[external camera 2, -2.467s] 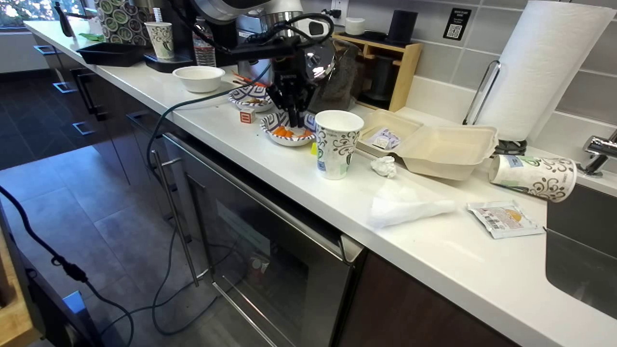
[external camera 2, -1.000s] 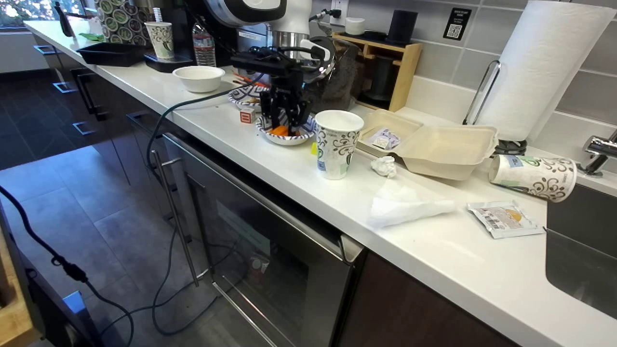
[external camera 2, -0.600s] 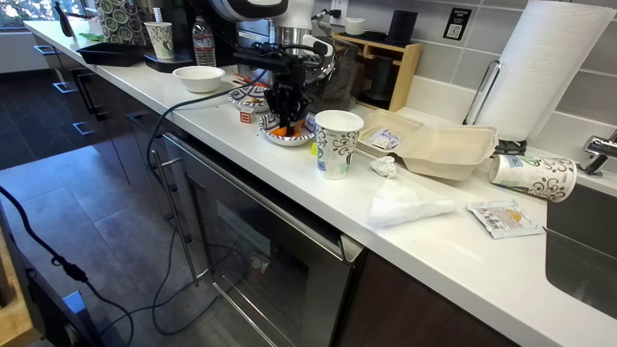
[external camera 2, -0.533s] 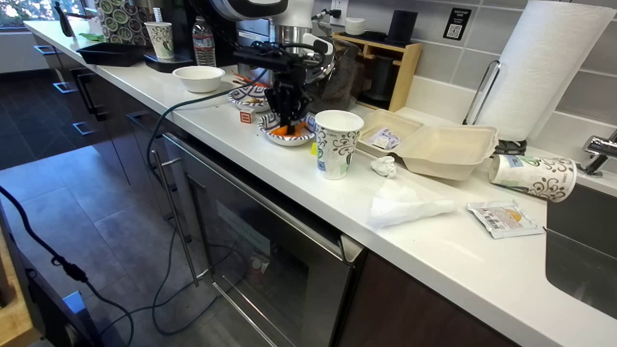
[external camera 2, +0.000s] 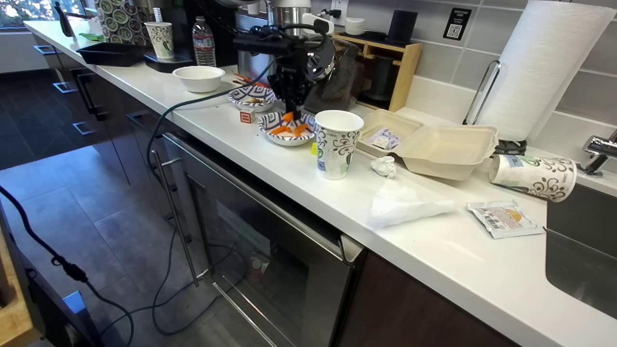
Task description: Put two orange objects from the black and white bowl into the white bowl.
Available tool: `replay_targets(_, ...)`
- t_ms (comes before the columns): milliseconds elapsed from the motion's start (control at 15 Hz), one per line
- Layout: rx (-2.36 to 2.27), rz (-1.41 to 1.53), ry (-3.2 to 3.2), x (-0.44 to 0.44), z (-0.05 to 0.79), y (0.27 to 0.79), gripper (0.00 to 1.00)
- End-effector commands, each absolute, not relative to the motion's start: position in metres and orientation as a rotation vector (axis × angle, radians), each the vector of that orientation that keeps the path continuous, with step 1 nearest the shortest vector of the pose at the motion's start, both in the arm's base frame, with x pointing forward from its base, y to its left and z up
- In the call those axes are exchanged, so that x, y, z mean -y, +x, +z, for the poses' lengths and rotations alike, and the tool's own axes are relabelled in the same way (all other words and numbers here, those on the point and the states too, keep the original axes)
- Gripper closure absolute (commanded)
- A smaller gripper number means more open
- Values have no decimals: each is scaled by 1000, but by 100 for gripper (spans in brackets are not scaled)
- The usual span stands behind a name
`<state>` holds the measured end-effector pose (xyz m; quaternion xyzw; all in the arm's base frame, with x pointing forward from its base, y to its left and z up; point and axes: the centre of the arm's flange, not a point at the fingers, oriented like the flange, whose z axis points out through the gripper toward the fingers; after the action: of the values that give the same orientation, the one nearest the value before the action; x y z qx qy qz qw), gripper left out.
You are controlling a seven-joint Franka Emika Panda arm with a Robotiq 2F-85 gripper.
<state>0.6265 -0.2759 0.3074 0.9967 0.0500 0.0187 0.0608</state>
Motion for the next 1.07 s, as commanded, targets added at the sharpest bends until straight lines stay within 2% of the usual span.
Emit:
replay_targets(0,-220,168,3006,253,321,593,95)
replay_targets(400,-665,274,2985,195,344,562,95)
replay_targets(1000,-1437,307,2810,24,368,559,95)
